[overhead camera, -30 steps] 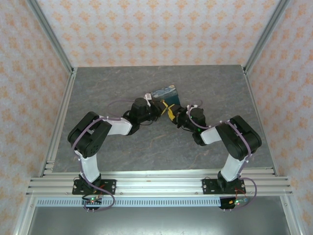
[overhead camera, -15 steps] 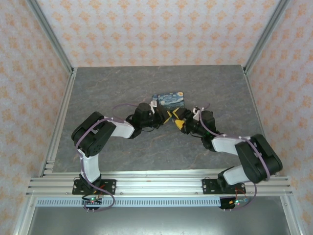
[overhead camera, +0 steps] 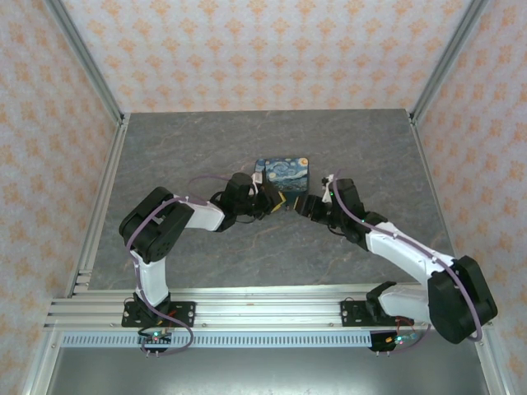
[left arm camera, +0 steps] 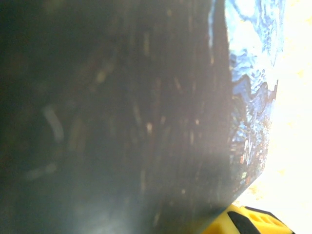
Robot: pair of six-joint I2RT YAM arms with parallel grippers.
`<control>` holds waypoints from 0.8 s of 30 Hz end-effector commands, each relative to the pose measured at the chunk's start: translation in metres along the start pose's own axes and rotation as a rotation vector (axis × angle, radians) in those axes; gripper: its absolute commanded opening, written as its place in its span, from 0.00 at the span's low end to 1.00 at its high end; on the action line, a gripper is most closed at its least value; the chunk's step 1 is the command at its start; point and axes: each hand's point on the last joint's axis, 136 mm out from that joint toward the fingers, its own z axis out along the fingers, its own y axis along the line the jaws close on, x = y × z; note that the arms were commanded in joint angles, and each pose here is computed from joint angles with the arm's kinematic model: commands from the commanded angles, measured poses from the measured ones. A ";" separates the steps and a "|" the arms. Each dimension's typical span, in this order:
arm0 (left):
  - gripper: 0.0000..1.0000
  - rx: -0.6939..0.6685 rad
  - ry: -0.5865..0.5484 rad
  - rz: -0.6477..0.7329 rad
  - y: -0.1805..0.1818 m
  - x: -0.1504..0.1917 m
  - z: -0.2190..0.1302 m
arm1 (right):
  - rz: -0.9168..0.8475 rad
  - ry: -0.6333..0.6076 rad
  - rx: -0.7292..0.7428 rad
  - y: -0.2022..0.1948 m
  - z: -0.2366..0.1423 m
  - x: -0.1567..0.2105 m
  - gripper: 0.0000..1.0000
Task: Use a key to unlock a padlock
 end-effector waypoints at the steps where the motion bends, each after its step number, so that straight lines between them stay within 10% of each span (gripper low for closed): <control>1: 0.00 0.003 0.046 -0.018 -0.010 0.002 -0.004 | -0.207 0.029 0.151 -0.018 0.002 0.005 0.49; 24: 0.00 -0.030 0.136 -0.090 -0.026 0.010 -0.005 | -0.598 0.028 0.299 -0.008 0.029 0.001 0.51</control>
